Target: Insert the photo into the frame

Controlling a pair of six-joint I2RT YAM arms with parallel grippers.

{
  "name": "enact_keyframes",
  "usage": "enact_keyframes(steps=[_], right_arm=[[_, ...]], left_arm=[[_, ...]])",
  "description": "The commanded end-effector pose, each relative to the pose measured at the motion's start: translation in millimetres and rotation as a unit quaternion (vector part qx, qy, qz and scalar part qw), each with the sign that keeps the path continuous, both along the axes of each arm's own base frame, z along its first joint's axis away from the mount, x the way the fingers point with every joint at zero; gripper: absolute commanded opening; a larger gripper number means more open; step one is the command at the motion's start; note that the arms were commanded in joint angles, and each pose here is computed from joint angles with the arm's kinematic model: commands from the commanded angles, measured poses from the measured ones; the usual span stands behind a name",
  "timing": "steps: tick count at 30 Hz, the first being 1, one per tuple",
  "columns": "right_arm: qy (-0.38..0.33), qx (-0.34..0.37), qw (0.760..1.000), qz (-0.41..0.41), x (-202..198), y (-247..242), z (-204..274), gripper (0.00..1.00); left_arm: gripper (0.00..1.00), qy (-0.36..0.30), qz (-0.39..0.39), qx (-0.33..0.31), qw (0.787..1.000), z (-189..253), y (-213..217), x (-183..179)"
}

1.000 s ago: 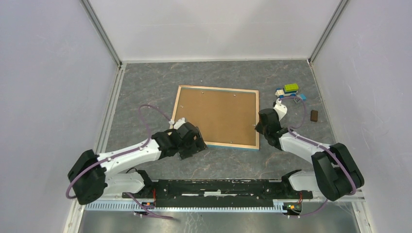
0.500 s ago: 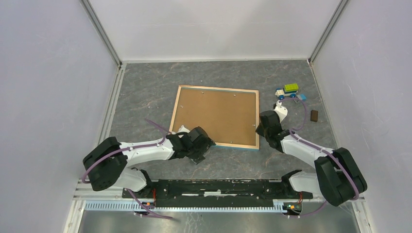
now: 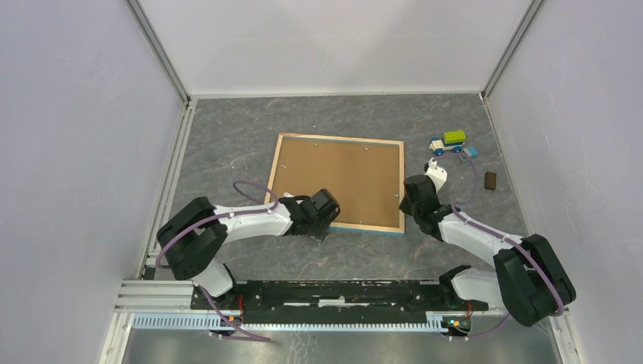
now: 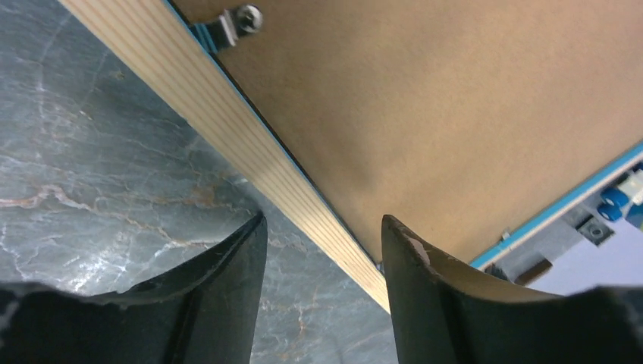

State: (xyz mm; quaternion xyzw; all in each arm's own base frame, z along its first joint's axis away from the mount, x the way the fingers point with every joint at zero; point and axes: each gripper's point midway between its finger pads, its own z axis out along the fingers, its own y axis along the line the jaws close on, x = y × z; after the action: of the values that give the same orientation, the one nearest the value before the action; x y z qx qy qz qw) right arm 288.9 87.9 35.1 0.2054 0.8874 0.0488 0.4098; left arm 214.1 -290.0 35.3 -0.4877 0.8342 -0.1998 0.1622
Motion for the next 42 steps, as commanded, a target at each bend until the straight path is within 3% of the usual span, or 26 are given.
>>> enact_keyframes(steps=[1, 5, 9, 13, 16, 19, 24, 28, 32, 37, 42], right_arm=[[0.012, -0.034, 0.999, 0.010, -14.5, -7.5, -6.1, 0.00], [-0.005, -0.054, 0.997, 0.054, -12.1, -1.2, 1.7, 0.00], [-0.029, -0.118, 0.990, 0.075, -5.8, -13.9, 19.5, 0.12], [-0.063, -0.184, 0.978, 0.077, 5.9, -28.8, 58.4, 0.43], [-0.112, -0.187, 0.969, 0.118, 20.4, -15.6, 86.6, 0.64], [-0.150, -0.207, 0.955, 0.152, 44.9, -1.3, 117.2, 0.76], [-0.156, -0.201, 0.946, 0.200, 101.9, 30.6, 147.5, 0.79], [-0.110, -0.177, 0.957, 0.202, 136.9, 50.4, 136.2, 0.78], [-0.039, -0.147, 0.981, 0.117, 129.8, 37.7, 90.6, 0.78], [-0.024, -0.096, 0.986, 0.132, 117.3, 52.2, 49.3, 0.78], [-0.014, -0.126, 0.985, 0.116, 111.1, 37.6, 42.8, 0.79]], left_arm=[[0.59, 0.028, 0.046, 0.014, 0.998, -11.7, 4.2, 4.0], [0.50, 0.030, 0.048, 0.048, 0.997, -25.5, 16.0, 6.1], [0.31, 0.021, 0.005, 0.106, 0.994, -36.7, 36.2, 3.3], [0.24, -0.009, -0.086, 0.204, 0.975, -36.1, 73.5, 5.0], [0.29, -0.048, -0.201, 0.206, 0.956, -28.4, 68.0, 9.2], [0.26, -0.058, -0.260, 0.221, 0.938, -19.9, 75.4, 11.6], [0.13, -0.036, -0.314, 0.250, 0.915, -13.6, 114.7, 21.0], [0.13, -0.035, -0.336, 0.277, 0.899, -12.5, 140.4, 28.7], [0.15, -0.059, -0.351, 0.277, 0.893, -13.5, 137.6, 37.0], [0.17, -0.053, -0.354, 0.251, 0.899, -29.4, 134.8, 42.1], [0.15, -0.067, -0.348, 0.241, 0.904, -30.2, 134.6, 42.4]])
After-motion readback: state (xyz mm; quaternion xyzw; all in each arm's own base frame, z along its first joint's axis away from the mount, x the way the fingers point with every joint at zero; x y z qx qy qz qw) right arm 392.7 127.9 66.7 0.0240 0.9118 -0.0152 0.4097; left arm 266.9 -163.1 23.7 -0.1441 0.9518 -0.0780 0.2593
